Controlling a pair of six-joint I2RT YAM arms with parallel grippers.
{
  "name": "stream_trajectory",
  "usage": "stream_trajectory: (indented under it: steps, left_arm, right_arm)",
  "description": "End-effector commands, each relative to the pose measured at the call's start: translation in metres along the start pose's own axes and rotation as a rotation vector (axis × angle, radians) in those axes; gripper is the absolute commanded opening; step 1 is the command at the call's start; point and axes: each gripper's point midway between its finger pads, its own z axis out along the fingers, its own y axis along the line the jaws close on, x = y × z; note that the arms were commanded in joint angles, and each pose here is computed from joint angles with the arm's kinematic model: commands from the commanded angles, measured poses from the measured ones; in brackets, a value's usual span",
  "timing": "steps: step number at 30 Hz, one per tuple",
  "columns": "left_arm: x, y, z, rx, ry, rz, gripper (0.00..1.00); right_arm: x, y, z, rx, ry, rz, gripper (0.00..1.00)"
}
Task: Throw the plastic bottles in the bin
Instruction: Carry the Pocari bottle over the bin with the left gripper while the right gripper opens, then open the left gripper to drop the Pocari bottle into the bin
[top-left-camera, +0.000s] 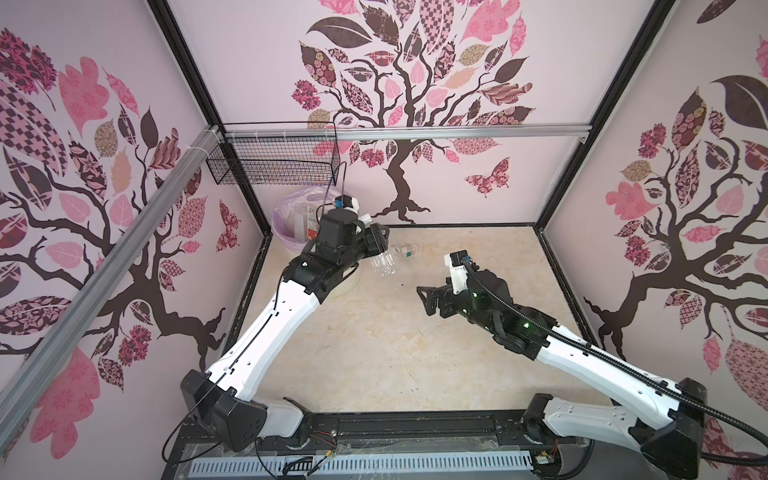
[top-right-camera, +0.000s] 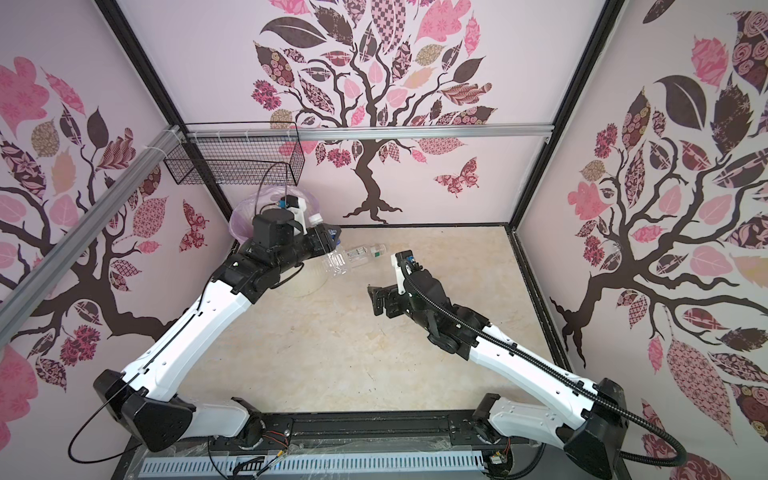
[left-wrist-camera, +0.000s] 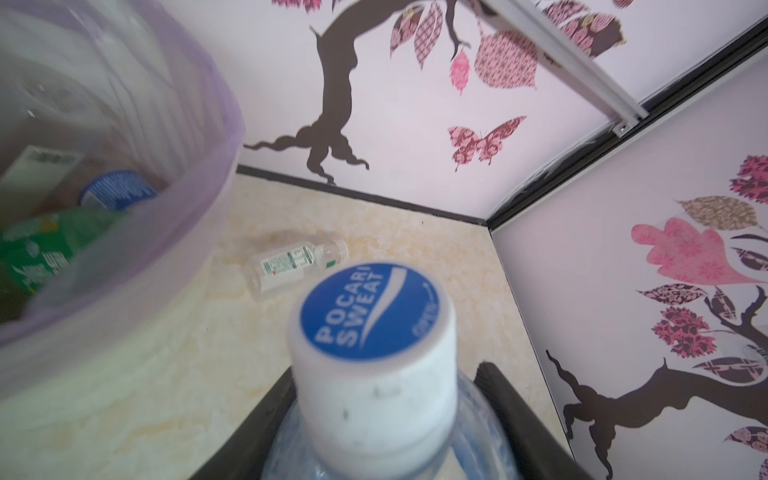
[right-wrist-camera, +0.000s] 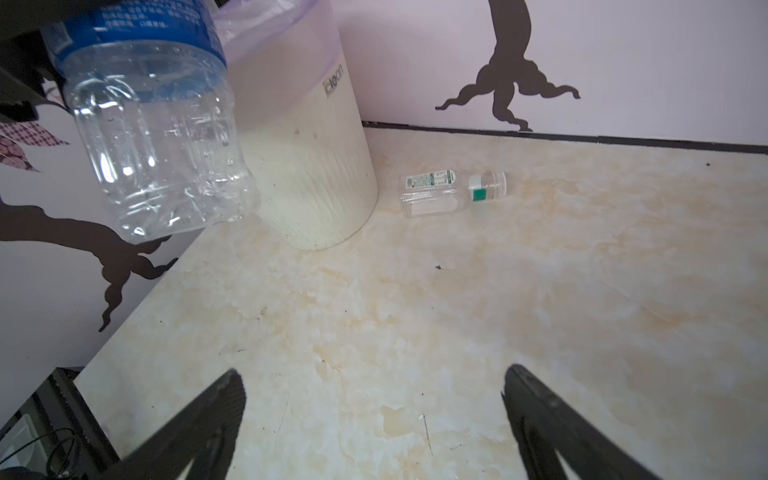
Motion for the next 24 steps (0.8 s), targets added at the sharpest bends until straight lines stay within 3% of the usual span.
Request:
stream_trajectory:
  steps: [1,10,16,20,24]
  left_arm:
    - [-0.047,-0.013,-0.027,0.01,-0.093,0.089,0.48]
    - [-0.143,0.005,-0.073,-0.002,-0.291,0.075,0.48]
    - [-0.207,0.033,-0.123,-0.043,-0.473,0.038,0.48]
    - [-0.225,0.051,-0.138,-0.071,-0.531,0.026,0.49]
    - [-0.221,0.072,-0.116,-0.079,-0.501,-0.014,0.49]
  right_arm:
    - [-0.041,0.011,-0.006,-0.015,-0.089,0.003,0.99]
    - [-0.096,0.036,-0.009,-0.068,-0.171,0.0,0.99]
    - [-0.101,0.043,0.0,-0.085,-0.17,0.008,1.0]
    - [-0.092,0.045,0.009,-0.096,-0.139,0.019,0.99]
    - [-0.084,0.042,0.014,-0.087,-0.117,0.02,1.0]
